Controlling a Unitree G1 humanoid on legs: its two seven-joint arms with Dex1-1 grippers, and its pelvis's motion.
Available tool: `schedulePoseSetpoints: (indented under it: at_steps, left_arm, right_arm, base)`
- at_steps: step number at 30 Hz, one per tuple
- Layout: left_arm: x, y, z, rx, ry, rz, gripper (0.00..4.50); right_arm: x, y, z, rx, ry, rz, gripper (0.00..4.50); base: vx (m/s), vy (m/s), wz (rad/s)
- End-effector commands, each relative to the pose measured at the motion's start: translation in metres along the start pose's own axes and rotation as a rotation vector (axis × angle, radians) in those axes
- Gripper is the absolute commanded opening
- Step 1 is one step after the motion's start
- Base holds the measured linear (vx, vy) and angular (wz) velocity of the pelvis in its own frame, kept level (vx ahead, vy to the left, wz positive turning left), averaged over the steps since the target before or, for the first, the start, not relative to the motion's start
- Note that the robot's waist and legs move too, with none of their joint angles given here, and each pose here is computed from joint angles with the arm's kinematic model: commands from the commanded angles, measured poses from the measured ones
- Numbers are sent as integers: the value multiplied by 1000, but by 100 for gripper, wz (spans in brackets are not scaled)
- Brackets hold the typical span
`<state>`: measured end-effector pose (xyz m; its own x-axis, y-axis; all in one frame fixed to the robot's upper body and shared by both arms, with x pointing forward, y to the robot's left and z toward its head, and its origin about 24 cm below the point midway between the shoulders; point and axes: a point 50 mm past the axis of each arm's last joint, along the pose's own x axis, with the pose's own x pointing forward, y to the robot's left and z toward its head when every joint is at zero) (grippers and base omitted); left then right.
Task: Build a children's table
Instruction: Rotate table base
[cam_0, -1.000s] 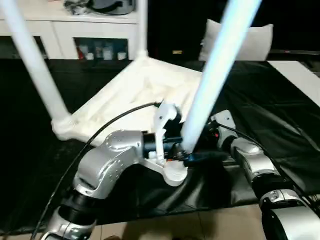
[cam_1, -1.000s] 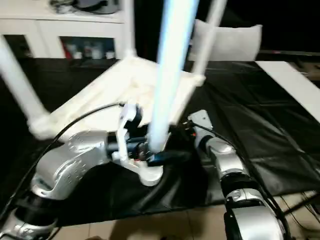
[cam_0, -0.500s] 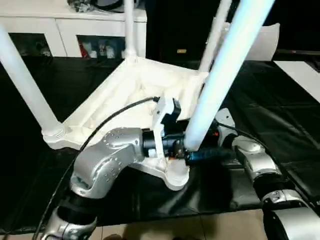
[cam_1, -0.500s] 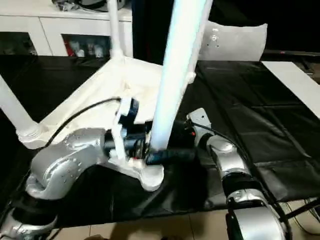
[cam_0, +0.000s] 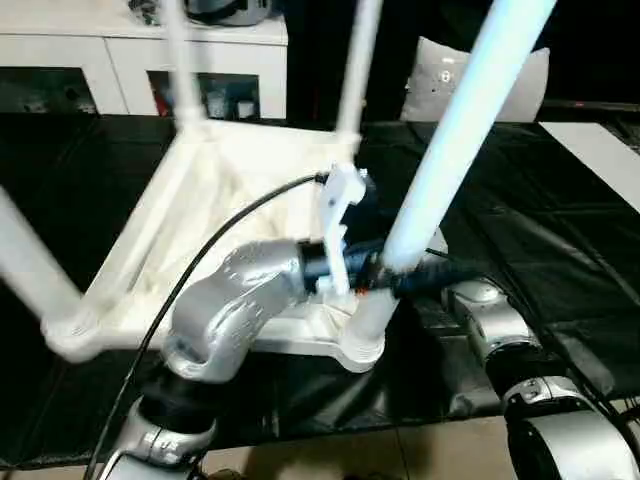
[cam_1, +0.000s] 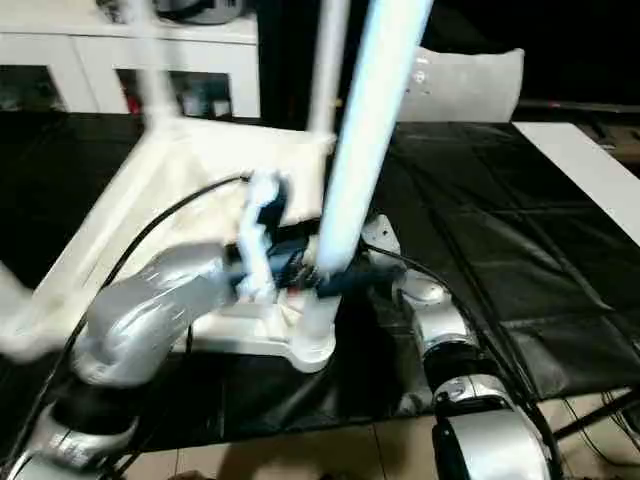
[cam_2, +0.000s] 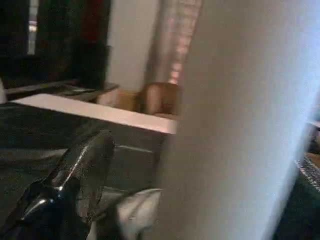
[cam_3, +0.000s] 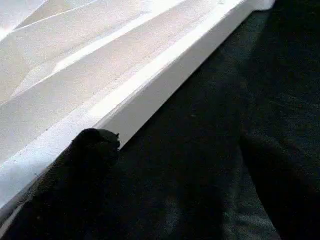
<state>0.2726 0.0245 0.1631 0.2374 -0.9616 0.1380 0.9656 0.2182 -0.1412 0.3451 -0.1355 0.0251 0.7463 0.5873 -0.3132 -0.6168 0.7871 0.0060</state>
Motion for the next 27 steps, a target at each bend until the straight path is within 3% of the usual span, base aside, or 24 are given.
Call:
schedulePoseSetpoints:
  at_steps: [1,4,5,6,9,15,22,27]
  left_arm:
    - [10,-3,3,7,-12,-7,449]
    - [13,1,2,42,0,47,449]
    - [10,11,-2,81,38,125,449]
    - [10,13,-2,85,42,133,449]
    - [-3,33,-7,145,104,260,449]
    - [-25,52,-19,176,184,398,449]
    - [-38,49,-33,214,257,352,449]
    - [-66,48,-51,219,403,242,449]
  right_arm:
    - [1,6,9,-21,-53,58,450]
    - [-4,-2,7,-23,-50,0,450]
    - [-10,-12,6,-17,-53,-60,450]
    - [-11,-13,6,-17,-53,-65,450]
    - [-28,-33,3,-11,-57,-152,450]
    - [-58,-50,-7,-13,-56,-205,450]
    - [-76,-50,2,0,-157,-170,450]
    - [-93,-41,17,-91,-262,-50,450]
  base:
    - [0,0,0]
    - [0,0,0]
    - [0,0,0]
    - [0,0,0]
    - [0,0,0]
    - [0,0,0]
    - [0,0,0]
    - [0,0,0]
